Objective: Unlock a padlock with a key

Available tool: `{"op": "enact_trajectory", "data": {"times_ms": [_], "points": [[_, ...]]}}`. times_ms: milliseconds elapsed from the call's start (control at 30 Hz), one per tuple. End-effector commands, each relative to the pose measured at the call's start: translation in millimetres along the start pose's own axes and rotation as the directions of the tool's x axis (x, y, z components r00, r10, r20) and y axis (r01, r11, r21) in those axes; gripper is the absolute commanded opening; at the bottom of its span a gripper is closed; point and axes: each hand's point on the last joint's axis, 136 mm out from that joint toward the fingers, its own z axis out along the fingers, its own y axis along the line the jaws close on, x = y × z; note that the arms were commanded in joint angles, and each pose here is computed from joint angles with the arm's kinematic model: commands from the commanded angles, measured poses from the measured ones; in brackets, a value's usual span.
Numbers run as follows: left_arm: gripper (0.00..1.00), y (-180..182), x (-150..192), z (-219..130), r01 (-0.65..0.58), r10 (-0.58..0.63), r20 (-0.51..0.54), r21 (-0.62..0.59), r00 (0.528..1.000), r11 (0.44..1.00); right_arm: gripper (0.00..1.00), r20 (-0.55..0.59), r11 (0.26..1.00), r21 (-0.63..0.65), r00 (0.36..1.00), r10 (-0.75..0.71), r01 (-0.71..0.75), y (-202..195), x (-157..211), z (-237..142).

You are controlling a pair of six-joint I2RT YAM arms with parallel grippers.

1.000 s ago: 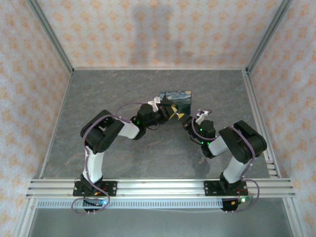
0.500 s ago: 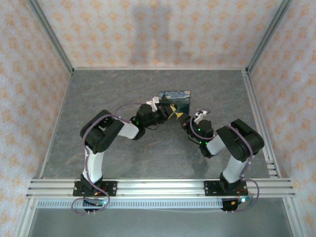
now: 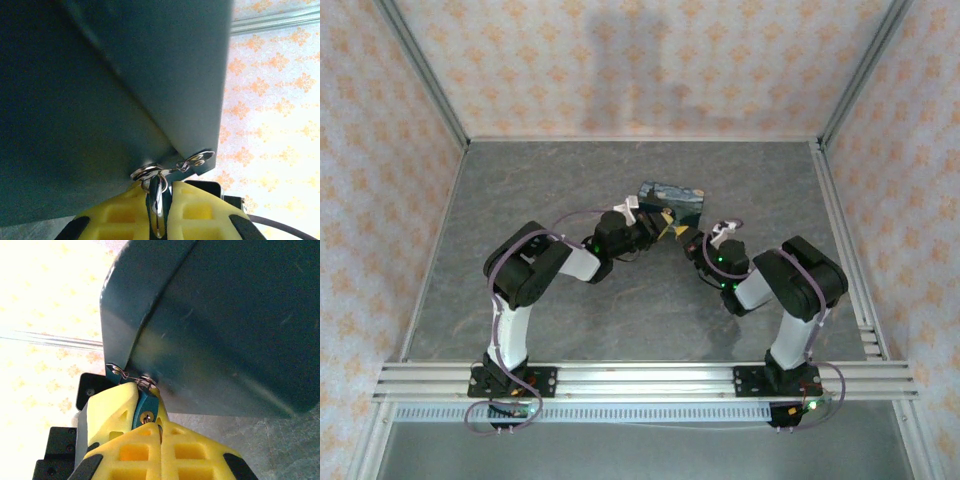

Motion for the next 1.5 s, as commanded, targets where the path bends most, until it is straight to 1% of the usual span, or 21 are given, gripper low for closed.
{"op": "enact_trajectory", "data": {"times_ms": [0, 167, 300, 467, 600, 733, 800, 900, 1033, 1133, 1200, 1267, 1300, 1367, 1467], "points": [[0.0, -47, 32, -2, -0.041, 0.061, -0.115, 0.167, 0.991, 0.985, 0.0, -0.052, 0.999, -0.02, 0.998, -0.031, 0.03, 3, 9, -6], [0.0, -49, 28, -1, -0.04, 0.06, -0.112, 0.17, 0.992, 0.985, 0.0, -0.057, 0.998, 0.017, 0.997, -0.06, 0.061, -10, 13, -19], [0.0, -44, 23, -2, -0.039, 0.053, -0.093, 0.153, 0.994, 0.988, 0.0, -0.036, 0.997, 0.053, 0.998, -0.055, 0.057, -22, 7, -30], [0.0, -46, 21, -2, -0.026, 0.041, -0.089, 0.163, 0.995, 0.986, 0.0, -0.034, 0.997, 0.036, 0.997, -0.071, 0.073, -16, 6, -34], [0.0, -48, 20, -1, -0.013, 0.029, -0.087, 0.176, 0.996, 0.984, 0.0, -0.03, 0.997, 0.013, 0.996, -0.082, 0.082, -7, 6, -30], [0.0, -50, 21, -2, -0.015, 0.032, -0.092, 0.185, 0.995, 0.983, 0.0, -0.095, 1.0, 0.017, 0.995, 0.023, -0.022, -13, 14, -20], [0.0, -52, 23, -2, -0.017, 0.037, -0.102, 0.189, 0.994, 0.982, 0.0, -0.131, 0.998, 0.002, 0.99, 0.057, -0.058, -8, 18, -14], [0.0, -51, 25, -2, -0.021, 0.042, -0.109, 0.185, 0.993, 0.982, 0.0, -0.154, 0.996, -0.026, 0.984, 0.085, -0.09, 3, 19, -9], [0.0, -52, 27, -1, -0.022, 0.044, -0.113, 0.192, 0.993, 0.981, 0.0, -0.179, 0.995, -0.059, 0.981, 0.071, -0.083, 14, 21, -6], [0.0, -54, 30, 1, -0.021, 0.046, -0.122, 0.197, 0.991, 0.98, 0.0, -0.182, 0.995, -0.045, 0.98, 0.075, -0.085, 8, 22, -4], [0.0, -56, 30, 1, -0.022, 0.048, -0.121, 0.205, 0.991, 0.978, 0.0, -0.228, 0.993, -0.051, 0.969, 0.092, -0.107, 10, 29, 4], [0.0, -58, 31, 3, -0.021, 0.048, -0.127, 0.206, 0.991, 0.978, 0.0, -0.225, 0.995, -0.059, 0.972, 0.063, -0.078, 12, 32, 6], [0.0, -58, 32, 3, -0.021, 0.048, -0.129, 0.207, 0.99, 0.978, 0.0, -0.202, 0.996, -0.053, 0.978, 0.059, -0.072, 10, 29, 5], [0.0, -59, 34, 3, -0.023, 0.052, -0.136, 0.208, 0.989, 0.978, 0.0, -0.175, 0.996, -0.042, 0.982, 0.069, -0.078, 6, 22, 6], [0.0, -60, 39, 3, -0.031, 0.062, -0.15, 0.205, 0.987, 0.978, 0.0, -0.168, 0.993, -0.04, 0.98, 0.106, -0.114, 6, 17, 14]]}}
